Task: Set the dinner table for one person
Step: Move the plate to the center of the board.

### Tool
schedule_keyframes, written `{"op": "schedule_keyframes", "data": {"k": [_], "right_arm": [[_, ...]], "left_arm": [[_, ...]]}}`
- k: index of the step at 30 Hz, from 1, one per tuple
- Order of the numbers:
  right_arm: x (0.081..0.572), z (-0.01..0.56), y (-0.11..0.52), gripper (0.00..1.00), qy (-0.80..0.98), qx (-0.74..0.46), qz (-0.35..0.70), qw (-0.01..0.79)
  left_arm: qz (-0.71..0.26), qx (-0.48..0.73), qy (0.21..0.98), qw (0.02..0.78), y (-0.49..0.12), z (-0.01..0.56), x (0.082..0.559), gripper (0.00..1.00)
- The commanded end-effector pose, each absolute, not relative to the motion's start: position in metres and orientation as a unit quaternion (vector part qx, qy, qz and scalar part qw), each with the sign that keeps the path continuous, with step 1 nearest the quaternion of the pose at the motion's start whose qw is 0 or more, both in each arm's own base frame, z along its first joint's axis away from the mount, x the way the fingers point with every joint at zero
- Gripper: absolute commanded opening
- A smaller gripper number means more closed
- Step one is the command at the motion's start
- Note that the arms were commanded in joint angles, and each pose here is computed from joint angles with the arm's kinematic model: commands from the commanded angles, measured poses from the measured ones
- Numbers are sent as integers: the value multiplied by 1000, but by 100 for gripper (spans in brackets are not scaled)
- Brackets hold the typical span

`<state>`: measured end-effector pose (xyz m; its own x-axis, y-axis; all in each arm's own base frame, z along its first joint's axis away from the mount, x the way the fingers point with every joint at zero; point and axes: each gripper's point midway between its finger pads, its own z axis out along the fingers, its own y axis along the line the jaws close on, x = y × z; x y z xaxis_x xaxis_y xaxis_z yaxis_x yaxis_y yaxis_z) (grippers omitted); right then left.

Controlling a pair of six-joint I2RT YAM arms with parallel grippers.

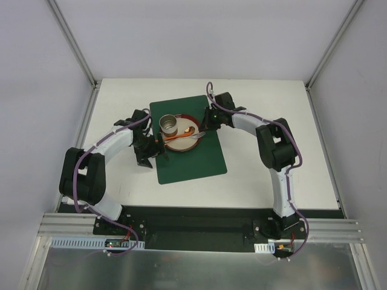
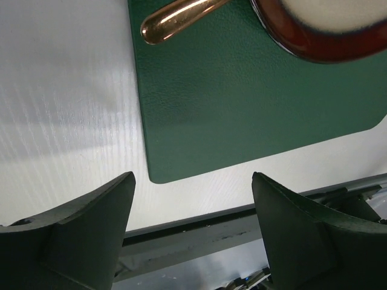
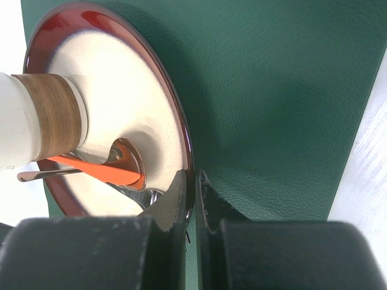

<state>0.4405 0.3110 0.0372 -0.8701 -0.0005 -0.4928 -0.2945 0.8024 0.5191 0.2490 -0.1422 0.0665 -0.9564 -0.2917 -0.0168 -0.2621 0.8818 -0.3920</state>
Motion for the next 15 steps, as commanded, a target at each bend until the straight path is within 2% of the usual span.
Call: {"op": "schedule_keyframes", "data": {"k": [1,8,12,15], "right_arm": [[458,90,304,1,892,-103,314,309],[458,92,298,1,891,-103,315,311],[457,92,299,1,890,-105,316,311],[459,92,297,1,891,-102,316,311]], "left_arm": [[-194,-160,967,29,-147,60,250,76],[-199,-174,964,0,-152,43,242,72],[-202,-172,964,-9,-157,37,242,66],[-202,-169,965,-16,-160,33,242,68]]}}
